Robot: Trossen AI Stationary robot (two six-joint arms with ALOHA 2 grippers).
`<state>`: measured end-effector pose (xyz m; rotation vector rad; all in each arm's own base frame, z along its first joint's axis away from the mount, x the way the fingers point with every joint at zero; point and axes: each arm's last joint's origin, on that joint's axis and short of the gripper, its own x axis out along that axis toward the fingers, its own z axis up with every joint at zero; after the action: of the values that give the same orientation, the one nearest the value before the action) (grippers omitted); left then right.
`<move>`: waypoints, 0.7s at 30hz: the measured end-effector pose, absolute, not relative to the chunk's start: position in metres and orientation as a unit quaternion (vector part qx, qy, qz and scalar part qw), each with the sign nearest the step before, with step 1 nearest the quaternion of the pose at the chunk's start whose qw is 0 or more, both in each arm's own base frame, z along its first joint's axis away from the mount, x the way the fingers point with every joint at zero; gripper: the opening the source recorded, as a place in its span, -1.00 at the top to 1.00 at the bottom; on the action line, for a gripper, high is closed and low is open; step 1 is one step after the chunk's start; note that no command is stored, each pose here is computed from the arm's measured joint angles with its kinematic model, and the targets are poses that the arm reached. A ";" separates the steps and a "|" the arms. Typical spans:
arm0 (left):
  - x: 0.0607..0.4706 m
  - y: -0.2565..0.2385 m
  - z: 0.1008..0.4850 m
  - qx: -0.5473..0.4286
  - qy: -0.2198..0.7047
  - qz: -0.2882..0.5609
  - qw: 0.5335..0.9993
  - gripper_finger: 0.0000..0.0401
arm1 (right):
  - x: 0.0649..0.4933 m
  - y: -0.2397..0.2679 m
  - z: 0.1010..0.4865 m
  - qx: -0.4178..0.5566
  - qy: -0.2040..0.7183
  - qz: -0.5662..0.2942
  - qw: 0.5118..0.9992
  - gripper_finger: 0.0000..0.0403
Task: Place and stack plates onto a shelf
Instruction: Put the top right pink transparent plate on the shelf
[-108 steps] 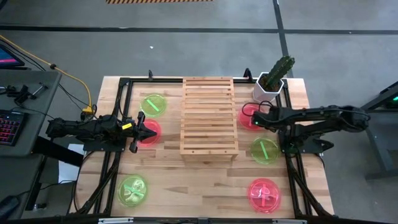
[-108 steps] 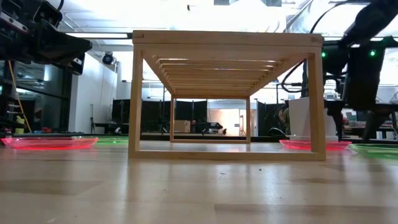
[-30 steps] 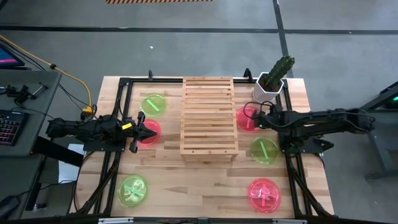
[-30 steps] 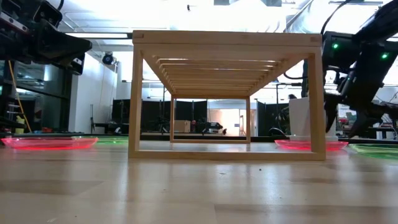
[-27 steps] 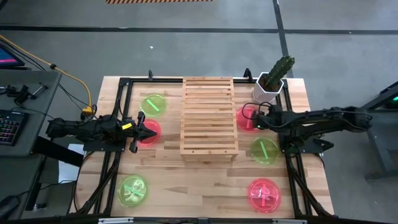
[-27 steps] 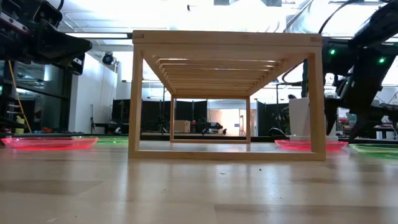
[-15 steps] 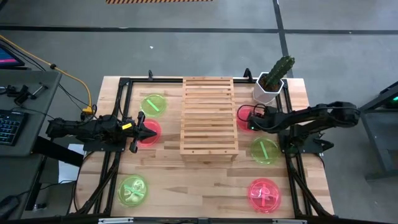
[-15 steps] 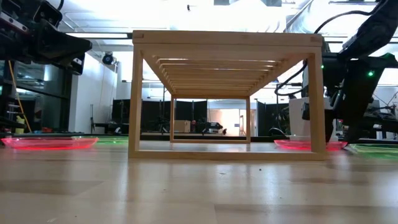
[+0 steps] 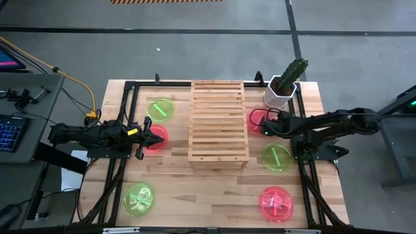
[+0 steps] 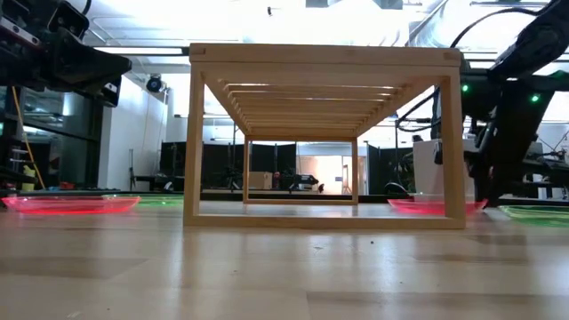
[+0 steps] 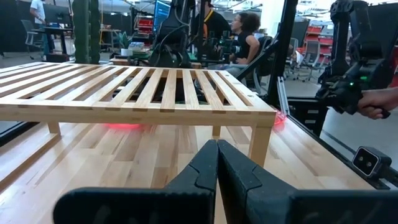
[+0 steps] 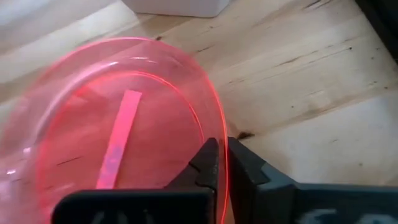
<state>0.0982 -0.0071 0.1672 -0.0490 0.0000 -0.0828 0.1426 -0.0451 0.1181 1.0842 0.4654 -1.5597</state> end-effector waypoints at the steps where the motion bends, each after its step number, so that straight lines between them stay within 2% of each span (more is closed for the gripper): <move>1: 0.098 -0.007 0.167 -0.025 0.000 -0.041 0.999 1.00 | 0.142 -0.045 0.121 0.463 0.193 -0.656 0.564 0.99; 17: 0.098 -0.007 0.167 -0.025 0.000 -0.041 0.999 1.00 | 0.119 -0.040 0.172 0.511 0.093 -0.556 0.649 1.00; 21: 0.098 -0.007 0.167 -0.025 0.000 -0.041 0.999 1.00 | 0.109 -0.037 0.173 0.532 0.118 -0.546 0.637 1.00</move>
<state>0.0982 -0.0071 0.1671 -0.0490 0.0002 -0.0827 0.1092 -0.0369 0.1729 1.2146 0.2697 -1.2464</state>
